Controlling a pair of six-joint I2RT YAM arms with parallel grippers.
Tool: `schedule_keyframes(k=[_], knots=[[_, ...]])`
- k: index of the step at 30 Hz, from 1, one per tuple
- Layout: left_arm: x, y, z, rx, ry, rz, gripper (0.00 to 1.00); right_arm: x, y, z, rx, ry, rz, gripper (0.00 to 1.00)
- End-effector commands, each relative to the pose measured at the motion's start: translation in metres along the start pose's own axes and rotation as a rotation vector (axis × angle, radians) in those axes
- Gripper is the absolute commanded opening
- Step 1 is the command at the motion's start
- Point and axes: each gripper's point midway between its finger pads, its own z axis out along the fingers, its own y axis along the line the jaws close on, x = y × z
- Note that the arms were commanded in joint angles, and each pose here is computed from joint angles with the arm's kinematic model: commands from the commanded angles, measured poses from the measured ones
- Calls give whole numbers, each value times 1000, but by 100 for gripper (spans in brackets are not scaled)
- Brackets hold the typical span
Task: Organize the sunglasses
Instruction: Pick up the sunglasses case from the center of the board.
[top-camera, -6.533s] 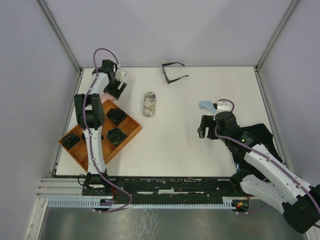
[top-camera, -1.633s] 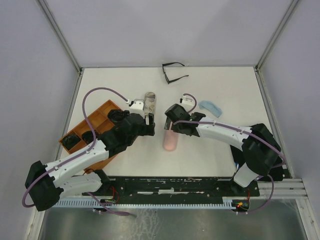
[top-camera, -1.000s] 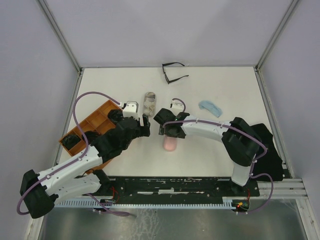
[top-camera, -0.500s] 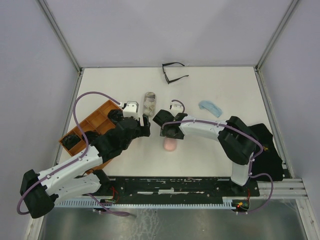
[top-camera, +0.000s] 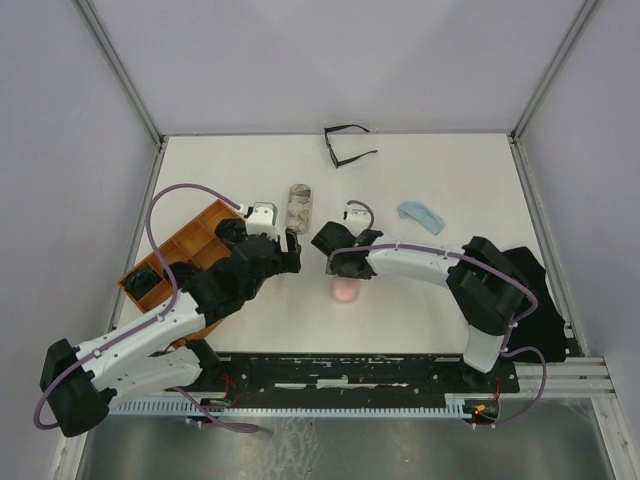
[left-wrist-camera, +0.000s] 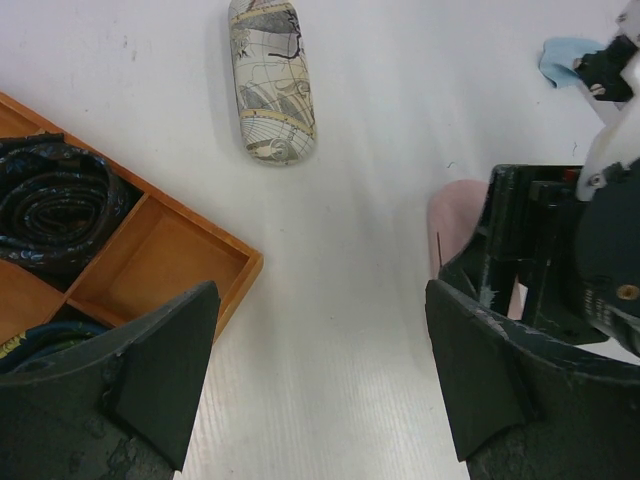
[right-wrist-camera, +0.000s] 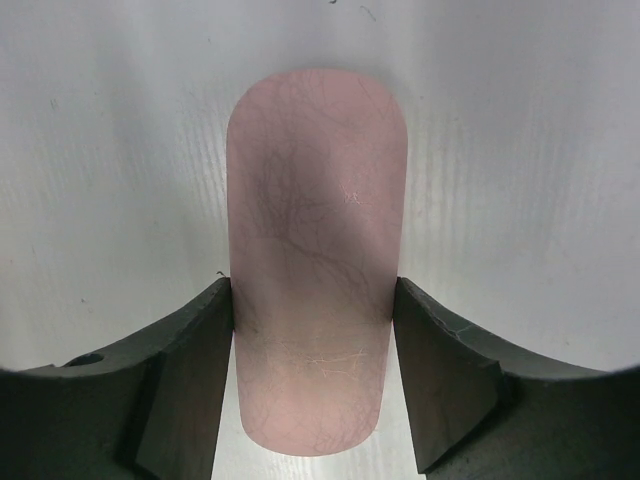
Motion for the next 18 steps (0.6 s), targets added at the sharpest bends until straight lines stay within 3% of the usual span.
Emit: schedule_keyframes(k=[1, 2, 3, 10, 16, 18], knots=[[-21, -5, -4, 26, -76, -37, 90, -45, -3, -35, -97, -165, 8, 12], [-22, -6, -4, 33, -82, -42, 90, -50, -5, -40, -119, -178, 3, 3], [-23, -8, -5, 44, -88, -46, 90, -56, -7, -46, -149, -190, -7, 0], [-38, -33, -11, 187, -132, -68, 90, -92, -15, -77, -477, -199, -69, 0], [-59, -64, -25, 358, -193, -106, 90, -133, -26, -134, -682, -368, -70, 0], [-65, -74, -31, 419, -211, -115, 90, -139, -35, -150, -680, -368, -100, 0]])
